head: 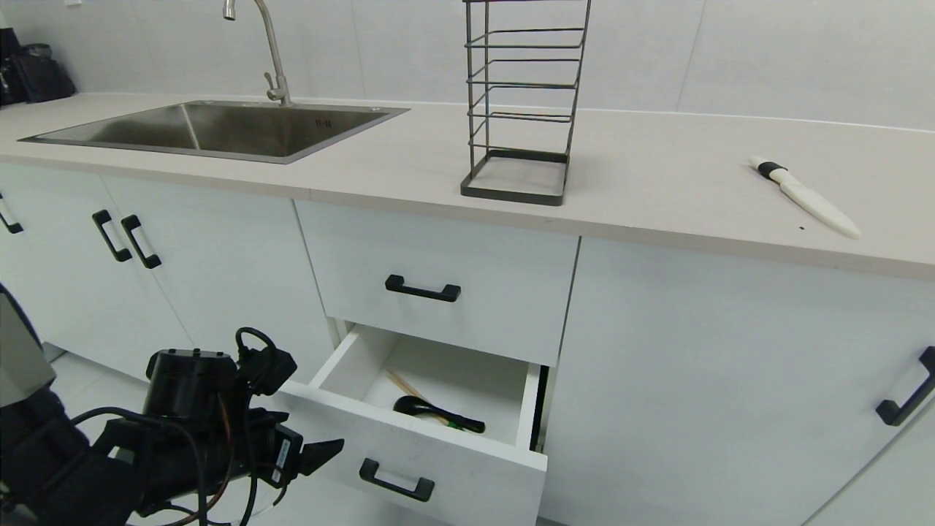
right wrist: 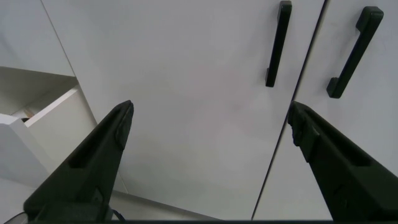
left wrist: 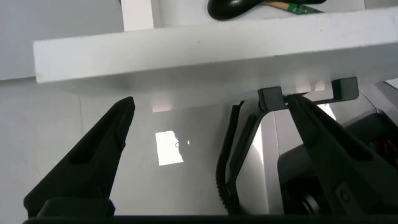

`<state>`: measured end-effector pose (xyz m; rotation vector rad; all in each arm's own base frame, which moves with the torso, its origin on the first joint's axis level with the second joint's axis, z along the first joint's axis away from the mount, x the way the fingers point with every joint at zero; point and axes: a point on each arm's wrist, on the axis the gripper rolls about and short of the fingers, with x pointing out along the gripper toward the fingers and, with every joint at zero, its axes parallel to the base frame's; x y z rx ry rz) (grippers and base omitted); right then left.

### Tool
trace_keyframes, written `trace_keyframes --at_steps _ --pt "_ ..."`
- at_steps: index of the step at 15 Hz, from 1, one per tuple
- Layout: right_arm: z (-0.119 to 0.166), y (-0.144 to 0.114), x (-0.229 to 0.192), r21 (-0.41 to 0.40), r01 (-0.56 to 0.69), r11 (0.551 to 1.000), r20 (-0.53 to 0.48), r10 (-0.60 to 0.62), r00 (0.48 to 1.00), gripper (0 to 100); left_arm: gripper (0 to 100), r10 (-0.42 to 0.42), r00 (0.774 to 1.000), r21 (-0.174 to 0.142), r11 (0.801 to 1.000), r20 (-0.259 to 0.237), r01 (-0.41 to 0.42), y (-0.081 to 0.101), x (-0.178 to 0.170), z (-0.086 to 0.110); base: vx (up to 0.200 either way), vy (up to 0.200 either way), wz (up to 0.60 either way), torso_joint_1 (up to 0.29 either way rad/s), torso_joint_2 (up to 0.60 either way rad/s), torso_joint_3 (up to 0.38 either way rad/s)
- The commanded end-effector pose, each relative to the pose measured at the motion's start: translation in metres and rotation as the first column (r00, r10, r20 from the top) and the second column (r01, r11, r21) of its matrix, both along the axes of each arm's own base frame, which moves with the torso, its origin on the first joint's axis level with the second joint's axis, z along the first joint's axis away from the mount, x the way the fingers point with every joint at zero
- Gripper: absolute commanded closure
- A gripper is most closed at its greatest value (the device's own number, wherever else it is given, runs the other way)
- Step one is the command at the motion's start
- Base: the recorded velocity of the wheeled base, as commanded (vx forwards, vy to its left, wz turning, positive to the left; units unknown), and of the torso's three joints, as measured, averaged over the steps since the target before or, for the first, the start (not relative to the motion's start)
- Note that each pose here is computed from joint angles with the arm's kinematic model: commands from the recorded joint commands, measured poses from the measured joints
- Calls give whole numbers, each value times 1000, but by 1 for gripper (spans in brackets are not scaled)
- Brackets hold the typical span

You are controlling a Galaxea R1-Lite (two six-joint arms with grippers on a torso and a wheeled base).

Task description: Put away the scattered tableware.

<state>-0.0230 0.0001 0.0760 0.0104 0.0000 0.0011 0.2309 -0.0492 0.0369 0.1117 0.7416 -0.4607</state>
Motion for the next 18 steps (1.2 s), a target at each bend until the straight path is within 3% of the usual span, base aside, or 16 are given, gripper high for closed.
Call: trace_keyframes --at_steps 1,11,18 --pt "0 0 0 0 -2 1000 0 2 1000 0 0 -14 1000 0 1000 -8 14 -5 8 -6 0 0 0 0 0 0" --pt "0 0 0 0 0 1000 0 0 1000 0 0 -40 998 -28 999 49 42 -26 49 -11 0 0 0 0 0 0" --pt "0 0 0 0 0 1000 0 0 1000 0 0 -8 991 -78 997 133 18 -33 84 -10 0 0 0 0 0 0"
